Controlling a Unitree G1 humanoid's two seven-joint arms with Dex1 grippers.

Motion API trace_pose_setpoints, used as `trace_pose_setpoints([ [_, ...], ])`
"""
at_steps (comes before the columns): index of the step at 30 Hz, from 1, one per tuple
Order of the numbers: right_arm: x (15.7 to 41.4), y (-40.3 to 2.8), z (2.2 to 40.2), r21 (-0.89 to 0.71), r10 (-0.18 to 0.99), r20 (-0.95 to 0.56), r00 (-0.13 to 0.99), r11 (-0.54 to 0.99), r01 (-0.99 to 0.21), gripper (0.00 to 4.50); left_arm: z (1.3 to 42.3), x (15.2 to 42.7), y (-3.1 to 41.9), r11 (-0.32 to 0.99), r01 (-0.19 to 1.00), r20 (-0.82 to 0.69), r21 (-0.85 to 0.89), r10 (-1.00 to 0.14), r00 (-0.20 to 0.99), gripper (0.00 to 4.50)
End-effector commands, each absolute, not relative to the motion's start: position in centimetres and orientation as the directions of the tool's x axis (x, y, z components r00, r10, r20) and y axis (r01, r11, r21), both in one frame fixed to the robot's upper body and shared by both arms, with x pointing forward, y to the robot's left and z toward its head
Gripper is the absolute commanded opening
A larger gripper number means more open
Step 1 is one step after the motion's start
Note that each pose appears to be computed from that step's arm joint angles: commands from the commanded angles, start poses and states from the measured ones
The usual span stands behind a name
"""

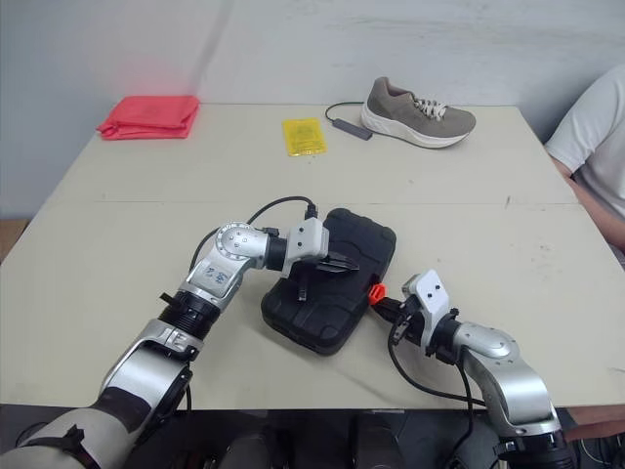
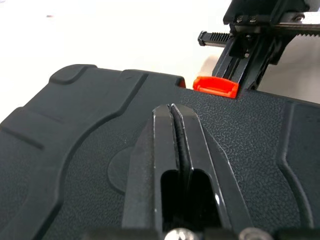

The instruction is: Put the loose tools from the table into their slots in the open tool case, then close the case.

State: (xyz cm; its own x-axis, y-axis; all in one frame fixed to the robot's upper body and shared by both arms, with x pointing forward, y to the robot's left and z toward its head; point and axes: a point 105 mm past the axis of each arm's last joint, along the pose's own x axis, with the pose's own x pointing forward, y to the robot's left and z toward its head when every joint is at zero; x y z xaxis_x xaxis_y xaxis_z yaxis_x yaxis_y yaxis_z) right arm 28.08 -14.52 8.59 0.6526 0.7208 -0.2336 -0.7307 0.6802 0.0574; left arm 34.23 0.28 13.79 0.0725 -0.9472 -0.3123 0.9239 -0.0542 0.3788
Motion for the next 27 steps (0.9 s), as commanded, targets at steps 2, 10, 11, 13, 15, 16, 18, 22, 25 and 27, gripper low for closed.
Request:
trace_pose_setpoints([
  [2,27.5,-12.1,14.1,-0.039,0.808,-0.033,0.589,0.588,-0.808,0.00,7.4,33.6,1.3,-0.071,0.974,-0.472,0.214,-0.881,0.040,0.03],
  [10,27.3,-12.6,15.5,-0.093,0.803,-0.126,0.582,0.575,-0.813,0.00,6.4,33.5,2.0,-0.082,0.975,-0.499,0.206,-0.866,0.033,0.03],
  [11,27.3,-12.6,15.6,-0.094,0.803,-0.132,0.581,0.573,-0.814,0.00,6.3,33.5,2.0,-0.085,0.975,-0.504,0.206,-0.863,0.032,0.03],
  [13,27.6,-12.6,15.9,-0.080,0.799,-0.134,0.587,0.581,-0.810,0.00,6.1,33.5,2.0,-0.086,0.975,-0.506,0.206,-0.862,0.031,0.03],
  [15,27.9,-12.7,15.7,-0.081,0.794,-0.143,0.591,0.585,-0.807,0.00,6.0,33.5,2.0,-0.085,0.974,-0.505,0.210,-0.862,0.033,0.03],
  [16,27.8,-12.9,15.5,-0.096,0.790,-0.160,0.591,0.584,-0.806,0.00,6.2,33.6,2.0,-0.078,0.971,-0.488,0.224,-0.872,0.043,0.03],
  [18,27.6,-13.4,15.5,-0.140,0.788,-0.183,0.588,0.571,-0.809,0.00,7.2,33.9,1.9,-0.058,0.963,-0.436,0.262,-0.898,0.065,0.03],
  [22,26.9,-15.8,17.4,-0.185,0.754,-0.167,0.636,0.609,-0.771,0.00,12.5,34.8,2.6,0.041,0.914,-0.166,0.403,-0.979,0.117,0.03],
  [25,25.4,-18.5,18.1,-0.285,0.719,-0.233,0.655,0.593,-0.753,0.95,16.2,34.7,5.5,0.115,0.904,-0.011,0.412,-0.991,0.131,0.82],
  [27,24.7,-20.5,19.0,-0.393,0.693,-0.239,0.680,0.572,-0.720,1.90,17.1,34.7,8.4,0.174,0.895,0.000,0.410,-0.982,0.190,1.72],
])
